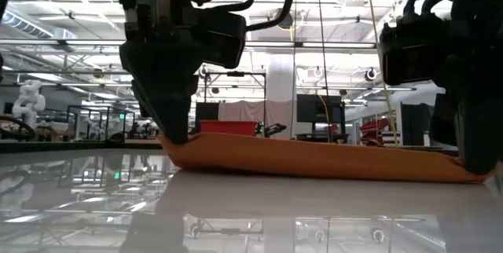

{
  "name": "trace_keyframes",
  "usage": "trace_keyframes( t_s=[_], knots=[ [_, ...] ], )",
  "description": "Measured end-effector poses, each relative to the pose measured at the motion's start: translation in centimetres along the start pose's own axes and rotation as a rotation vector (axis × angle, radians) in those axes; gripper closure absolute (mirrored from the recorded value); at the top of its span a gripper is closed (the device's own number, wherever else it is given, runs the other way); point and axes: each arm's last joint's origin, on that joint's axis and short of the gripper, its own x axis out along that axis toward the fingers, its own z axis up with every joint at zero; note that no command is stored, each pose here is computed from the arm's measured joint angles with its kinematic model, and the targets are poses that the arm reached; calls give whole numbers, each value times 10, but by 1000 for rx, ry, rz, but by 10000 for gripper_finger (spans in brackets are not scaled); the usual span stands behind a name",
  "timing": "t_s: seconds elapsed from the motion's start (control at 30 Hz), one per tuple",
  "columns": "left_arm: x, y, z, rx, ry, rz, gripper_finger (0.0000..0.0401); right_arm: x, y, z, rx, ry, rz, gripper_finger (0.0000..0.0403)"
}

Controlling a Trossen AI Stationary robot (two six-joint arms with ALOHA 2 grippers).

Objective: Roll towel into tight, uniform cylinder
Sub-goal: Roll the kitchen towel

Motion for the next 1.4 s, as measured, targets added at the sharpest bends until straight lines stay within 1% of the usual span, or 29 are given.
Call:
trace_keyframes(
  t_s=[0.33,0.63,0.83,0.93,1.03,1.1,1.17,1.23,1.3,1.4],
  knots=[
    [-3,11,2,-40,18,58,393,0,3,2,0,-34,24,402],
    [-6,22,8,-108,17,77,393,0,2,2,44,-36,20,401],
    [-7,23,8,-139,21,73,388,0,2,2,74,-38,13,383],
    [-7,23,6,-163,64,45,387,-2,2,1,73,-30,12,367],
    [-6,22,6,-163,76,19,387,-5,4,1,64,-42,24,345],
    [-7,22,6,-164,78,15,387,-10,7,3,21,-57,44,330],
    [-7,22,7,-167,83,0,386,-15,10,4,-66,-72,66,315],
    [-7,23,8,-176,79,-4,386,-21,17,1,-193,-97,101,304],
    [-8,24,10,-180,74,-6,386,-26,23,-4,-346,-136,118,298],
    [-8,26,11,-186,71,-10,386,-27,29,-17,-568,-203,67,296]
  ],
)
